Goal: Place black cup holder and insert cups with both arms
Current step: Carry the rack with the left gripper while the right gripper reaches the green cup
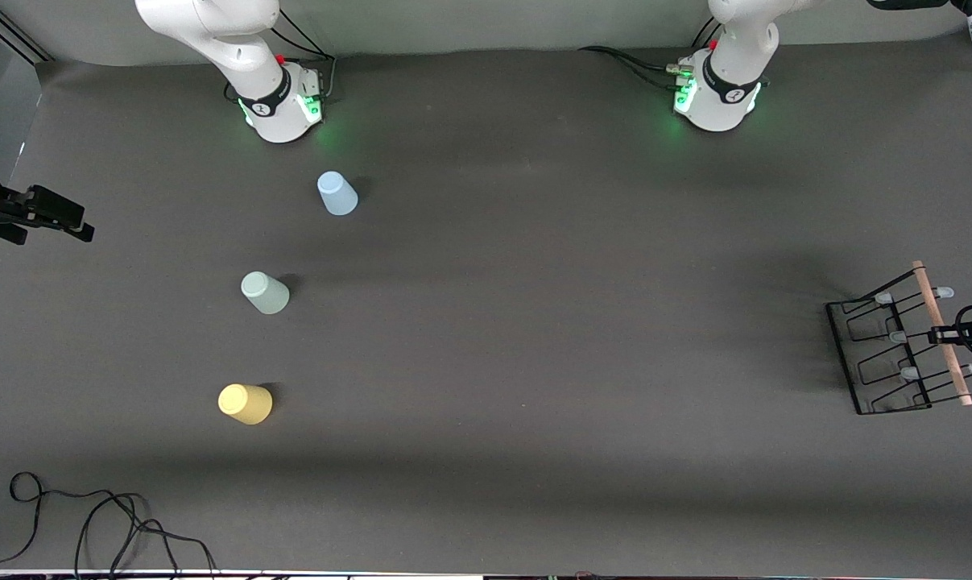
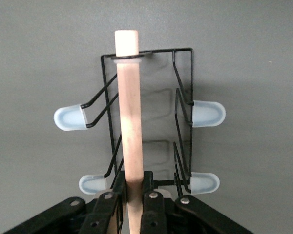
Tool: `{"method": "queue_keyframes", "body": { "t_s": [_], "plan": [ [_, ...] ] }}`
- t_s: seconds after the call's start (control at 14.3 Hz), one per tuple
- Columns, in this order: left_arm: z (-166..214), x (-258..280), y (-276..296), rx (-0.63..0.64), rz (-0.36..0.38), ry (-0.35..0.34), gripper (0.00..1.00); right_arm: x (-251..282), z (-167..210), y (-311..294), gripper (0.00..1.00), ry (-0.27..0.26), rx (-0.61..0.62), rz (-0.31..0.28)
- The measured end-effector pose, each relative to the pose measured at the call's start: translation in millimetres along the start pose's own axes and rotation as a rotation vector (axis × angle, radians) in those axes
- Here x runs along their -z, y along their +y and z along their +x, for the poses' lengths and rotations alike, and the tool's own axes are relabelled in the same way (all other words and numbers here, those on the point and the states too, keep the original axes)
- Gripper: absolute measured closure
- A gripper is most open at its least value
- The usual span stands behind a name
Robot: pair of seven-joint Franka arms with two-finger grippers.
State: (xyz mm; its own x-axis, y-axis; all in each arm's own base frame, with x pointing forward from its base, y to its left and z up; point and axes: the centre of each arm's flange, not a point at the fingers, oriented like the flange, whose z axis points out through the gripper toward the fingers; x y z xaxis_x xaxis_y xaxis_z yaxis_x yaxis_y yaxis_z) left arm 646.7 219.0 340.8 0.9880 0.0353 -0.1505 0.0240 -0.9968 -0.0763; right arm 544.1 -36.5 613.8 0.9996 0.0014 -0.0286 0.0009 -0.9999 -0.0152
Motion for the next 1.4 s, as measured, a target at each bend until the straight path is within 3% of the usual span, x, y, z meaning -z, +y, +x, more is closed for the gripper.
{"method": "queue_keyframes", "body": {
  "t_s": [0.14, 0.35, 0.7, 0.91, 1.19, 1.4],
  "plan": [
    [5.0, 20.8, 6.2, -0.012, 0.006, 0.038, 0.84, -14.9, -4.6, -24.7, 0.00, -0.028, 0.017, 0.001],
    [11.2, 73.9, 41.4, -0.062, 0.007, 0.124, 0.84, -38.1, -36.5, -60.2, 0.00, -0.018, 0.034, 0.006],
    [6.2, 124.2, 142.5, -0.045, -0.136, 0.148, 0.84, -63.9, -80.6, -53.9, 0.00, -0.008, 0.033, 0.006],
    [-2.7, 137.8, 241.4, -0.008, -0.182, 0.102, 0.84, -106.0, -72.9, -50.1, 0.00, 0.011, 0.030, -0.007],
    [-40.3, 144.6, 410.1, 0.030, -0.175, 0.060, 0.84, -198.1, -57.4, -47.8, 0.00, 0.015, 0.024, -0.014],
    [-78.2, 140.5, 518.3, 0.080, -0.183, 0.075, 0.84, -272.6, -52.7, -48.5, 0.00, 0.028, 0.021, -0.022]
  ]
}}
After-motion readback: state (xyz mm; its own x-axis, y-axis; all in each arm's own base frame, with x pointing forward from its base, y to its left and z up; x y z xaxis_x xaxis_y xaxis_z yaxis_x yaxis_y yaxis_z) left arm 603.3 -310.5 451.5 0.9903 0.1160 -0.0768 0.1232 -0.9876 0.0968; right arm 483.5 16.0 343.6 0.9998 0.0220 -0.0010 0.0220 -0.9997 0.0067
